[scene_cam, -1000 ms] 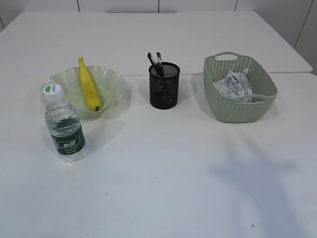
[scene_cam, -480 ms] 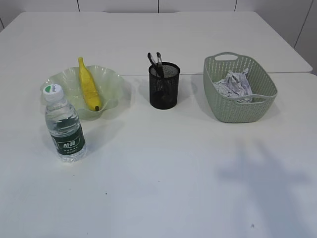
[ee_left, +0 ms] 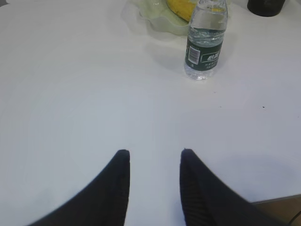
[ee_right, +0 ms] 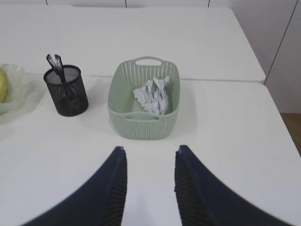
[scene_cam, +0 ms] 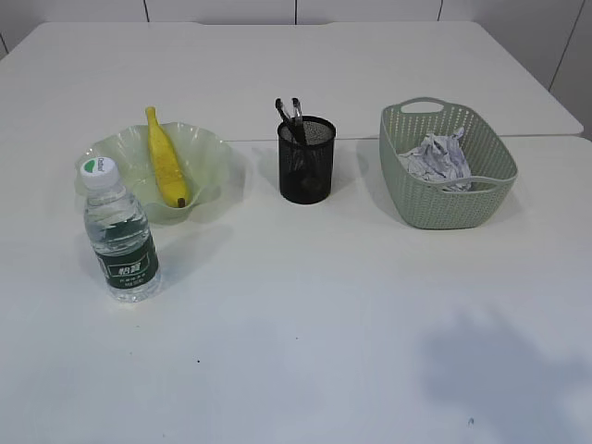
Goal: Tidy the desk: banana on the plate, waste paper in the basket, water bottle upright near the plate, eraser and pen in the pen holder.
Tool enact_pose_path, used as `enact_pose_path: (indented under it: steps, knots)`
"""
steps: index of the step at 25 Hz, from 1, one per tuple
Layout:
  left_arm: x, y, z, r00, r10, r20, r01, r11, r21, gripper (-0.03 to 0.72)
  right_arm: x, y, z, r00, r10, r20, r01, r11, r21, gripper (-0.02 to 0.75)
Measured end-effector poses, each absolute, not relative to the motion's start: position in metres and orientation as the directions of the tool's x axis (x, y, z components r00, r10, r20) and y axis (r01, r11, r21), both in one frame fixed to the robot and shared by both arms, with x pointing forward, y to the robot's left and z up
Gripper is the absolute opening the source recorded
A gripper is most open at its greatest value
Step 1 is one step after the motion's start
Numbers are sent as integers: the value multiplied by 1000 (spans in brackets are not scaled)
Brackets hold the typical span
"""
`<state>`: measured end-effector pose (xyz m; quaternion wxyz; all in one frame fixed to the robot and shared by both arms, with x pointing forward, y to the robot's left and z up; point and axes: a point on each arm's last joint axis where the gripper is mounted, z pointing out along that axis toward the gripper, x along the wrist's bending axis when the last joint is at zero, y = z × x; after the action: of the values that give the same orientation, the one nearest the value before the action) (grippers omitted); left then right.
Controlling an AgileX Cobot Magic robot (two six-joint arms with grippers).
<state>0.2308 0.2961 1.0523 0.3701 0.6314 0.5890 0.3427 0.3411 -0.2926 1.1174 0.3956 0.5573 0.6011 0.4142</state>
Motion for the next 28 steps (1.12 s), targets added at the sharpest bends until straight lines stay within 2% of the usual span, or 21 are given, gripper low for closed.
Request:
enact_pose_path:
  steps: [11, 21, 28]
  knots:
    - [231, 296, 1052, 71, 997, -3, 490, -32, 871, 244, 291, -294, 1102, -87, 996, -27, 501, 68, 863, 264]
    - [231, 296, 1052, 71, 997, -3, 490, -32, 871, 244, 238, -296, 1087, -134, 987, -87, 540, 146, 829, 265]
    - [231, 296, 1052, 71, 997, -3, 490, -32, 871, 244, 226, -297, 1081, -159, 980, -116, 555, 186, 811, 265]
